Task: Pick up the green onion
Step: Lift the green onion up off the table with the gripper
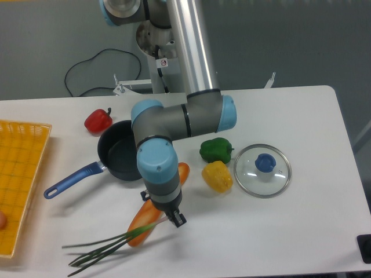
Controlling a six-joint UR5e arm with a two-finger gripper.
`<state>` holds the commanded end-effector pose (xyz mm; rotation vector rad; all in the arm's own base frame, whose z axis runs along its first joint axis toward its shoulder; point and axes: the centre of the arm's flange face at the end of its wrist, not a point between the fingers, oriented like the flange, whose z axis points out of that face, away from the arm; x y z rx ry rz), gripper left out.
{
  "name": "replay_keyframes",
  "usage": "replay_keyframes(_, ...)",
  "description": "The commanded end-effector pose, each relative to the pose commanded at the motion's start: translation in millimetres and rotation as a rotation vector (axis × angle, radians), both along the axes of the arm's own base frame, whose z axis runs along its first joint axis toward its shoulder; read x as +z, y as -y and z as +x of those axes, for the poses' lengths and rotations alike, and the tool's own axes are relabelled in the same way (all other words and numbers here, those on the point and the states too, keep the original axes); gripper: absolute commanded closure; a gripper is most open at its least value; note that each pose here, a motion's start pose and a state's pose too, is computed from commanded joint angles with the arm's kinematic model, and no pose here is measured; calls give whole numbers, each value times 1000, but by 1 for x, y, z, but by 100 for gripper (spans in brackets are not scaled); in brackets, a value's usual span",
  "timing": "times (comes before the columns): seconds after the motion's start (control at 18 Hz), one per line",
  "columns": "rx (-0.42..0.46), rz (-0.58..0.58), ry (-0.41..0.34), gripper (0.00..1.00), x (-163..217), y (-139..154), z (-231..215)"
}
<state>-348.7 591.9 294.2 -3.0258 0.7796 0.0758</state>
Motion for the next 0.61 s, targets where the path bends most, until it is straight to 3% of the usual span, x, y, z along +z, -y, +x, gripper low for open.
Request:
replay_keyframes(0.28,20,-40,40,91,28,22,3)
replay_keyframes(0.61,77,4,102,91,64,57,-5)
